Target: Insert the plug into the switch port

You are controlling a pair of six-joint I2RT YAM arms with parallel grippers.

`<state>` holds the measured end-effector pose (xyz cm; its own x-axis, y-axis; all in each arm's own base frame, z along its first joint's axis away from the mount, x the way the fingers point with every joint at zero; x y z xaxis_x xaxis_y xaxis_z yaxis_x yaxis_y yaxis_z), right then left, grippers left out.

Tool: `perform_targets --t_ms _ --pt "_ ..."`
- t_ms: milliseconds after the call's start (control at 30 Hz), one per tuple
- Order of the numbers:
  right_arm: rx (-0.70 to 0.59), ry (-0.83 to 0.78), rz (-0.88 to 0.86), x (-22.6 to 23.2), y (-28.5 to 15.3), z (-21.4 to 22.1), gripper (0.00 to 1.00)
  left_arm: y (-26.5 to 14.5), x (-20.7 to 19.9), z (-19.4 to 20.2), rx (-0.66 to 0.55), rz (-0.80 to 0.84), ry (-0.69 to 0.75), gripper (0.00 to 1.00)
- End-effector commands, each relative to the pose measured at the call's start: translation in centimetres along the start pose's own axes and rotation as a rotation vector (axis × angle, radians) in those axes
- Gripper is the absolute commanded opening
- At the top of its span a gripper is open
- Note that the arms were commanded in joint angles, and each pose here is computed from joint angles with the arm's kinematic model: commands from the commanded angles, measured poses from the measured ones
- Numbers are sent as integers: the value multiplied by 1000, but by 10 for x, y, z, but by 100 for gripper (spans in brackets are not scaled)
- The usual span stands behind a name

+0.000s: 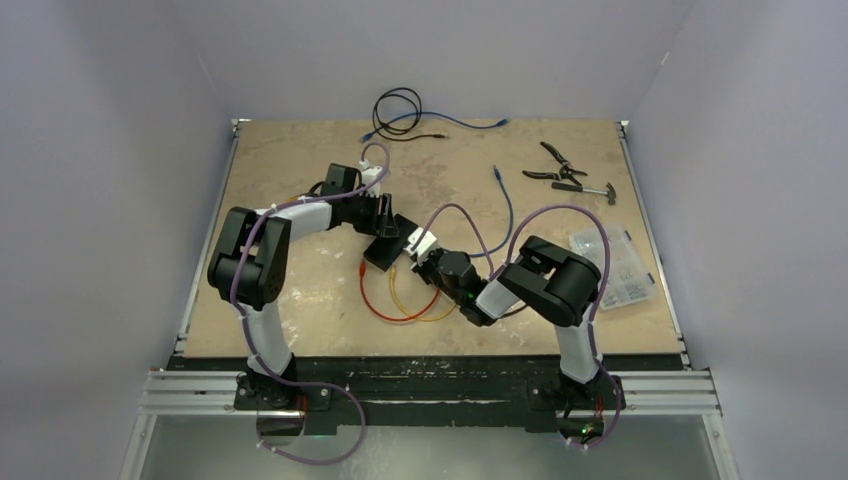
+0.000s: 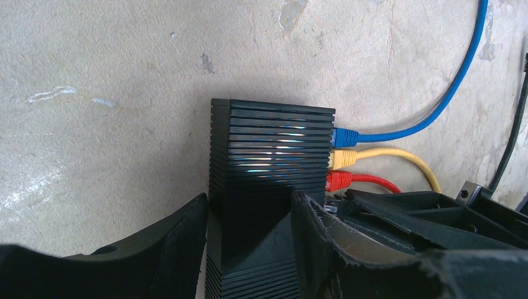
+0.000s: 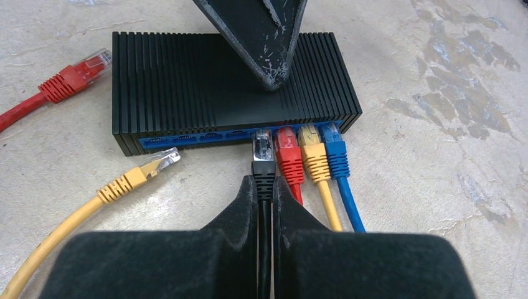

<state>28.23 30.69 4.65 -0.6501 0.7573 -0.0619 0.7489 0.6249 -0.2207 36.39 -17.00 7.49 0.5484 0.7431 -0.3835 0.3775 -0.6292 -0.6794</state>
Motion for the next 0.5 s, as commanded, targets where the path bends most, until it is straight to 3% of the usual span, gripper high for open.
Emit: perform_targets --t_ms 0,467 --pt "-161 28 28 1 7 -48 0 6 5 13 59 -3 -6 48" --pt "-109 -33 -85 14 19 -26 0 9 -6 18 70 123 1 45"
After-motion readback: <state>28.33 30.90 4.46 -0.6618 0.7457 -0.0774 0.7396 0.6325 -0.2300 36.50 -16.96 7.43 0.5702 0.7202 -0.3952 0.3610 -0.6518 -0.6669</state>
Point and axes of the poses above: each gripper's point midway between its finger pads, its own y axis out along the fingers, its own x axis along the line the jaws close on, z = x × y, the point moved 6 cm from there along -y, back along the fingers, and after that the axes turned 8 degrees about y, right-handed, at the moved point
